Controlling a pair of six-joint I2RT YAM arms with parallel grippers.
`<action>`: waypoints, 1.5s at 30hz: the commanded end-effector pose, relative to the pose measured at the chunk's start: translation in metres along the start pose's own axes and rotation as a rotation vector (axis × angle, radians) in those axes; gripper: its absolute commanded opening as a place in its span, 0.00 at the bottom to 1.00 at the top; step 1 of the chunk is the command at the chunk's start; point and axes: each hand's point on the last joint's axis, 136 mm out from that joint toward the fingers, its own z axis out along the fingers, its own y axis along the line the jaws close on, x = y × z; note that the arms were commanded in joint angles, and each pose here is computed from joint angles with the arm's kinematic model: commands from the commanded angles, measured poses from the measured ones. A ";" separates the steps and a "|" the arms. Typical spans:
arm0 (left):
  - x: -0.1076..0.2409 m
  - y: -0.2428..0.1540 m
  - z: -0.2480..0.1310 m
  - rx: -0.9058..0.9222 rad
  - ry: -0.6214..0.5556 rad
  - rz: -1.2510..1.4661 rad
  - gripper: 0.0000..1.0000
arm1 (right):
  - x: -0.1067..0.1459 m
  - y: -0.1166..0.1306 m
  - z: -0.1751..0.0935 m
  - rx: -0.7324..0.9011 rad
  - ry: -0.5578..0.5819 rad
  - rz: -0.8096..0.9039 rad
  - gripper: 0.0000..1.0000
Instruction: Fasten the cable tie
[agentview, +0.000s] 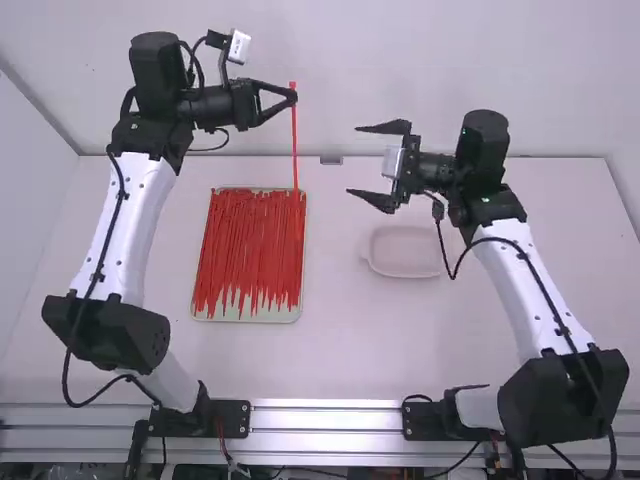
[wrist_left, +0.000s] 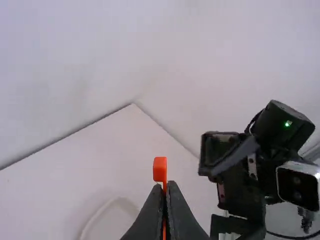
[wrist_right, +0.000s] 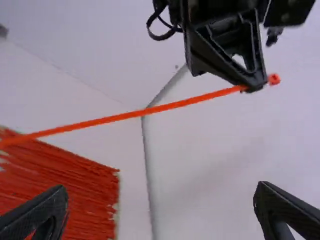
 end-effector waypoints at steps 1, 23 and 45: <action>0.001 0.005 0.003 0.007 0.011 -0.010 0.02 | -0.006 0.004 0.006 -0.016 -0.023 -0.203 0.99; 0.065 0.036 0.017 0.141 0.100 -0.635 0.02 | -0.040 0.044 0.017 -0.131 -0.246 -0.432 0.99; 0.064 0.052 0.022 0.049 0.060 -0.996 0.02 | -0.065 0.077 0.010 -0.174 -0.466 -0.473 0.69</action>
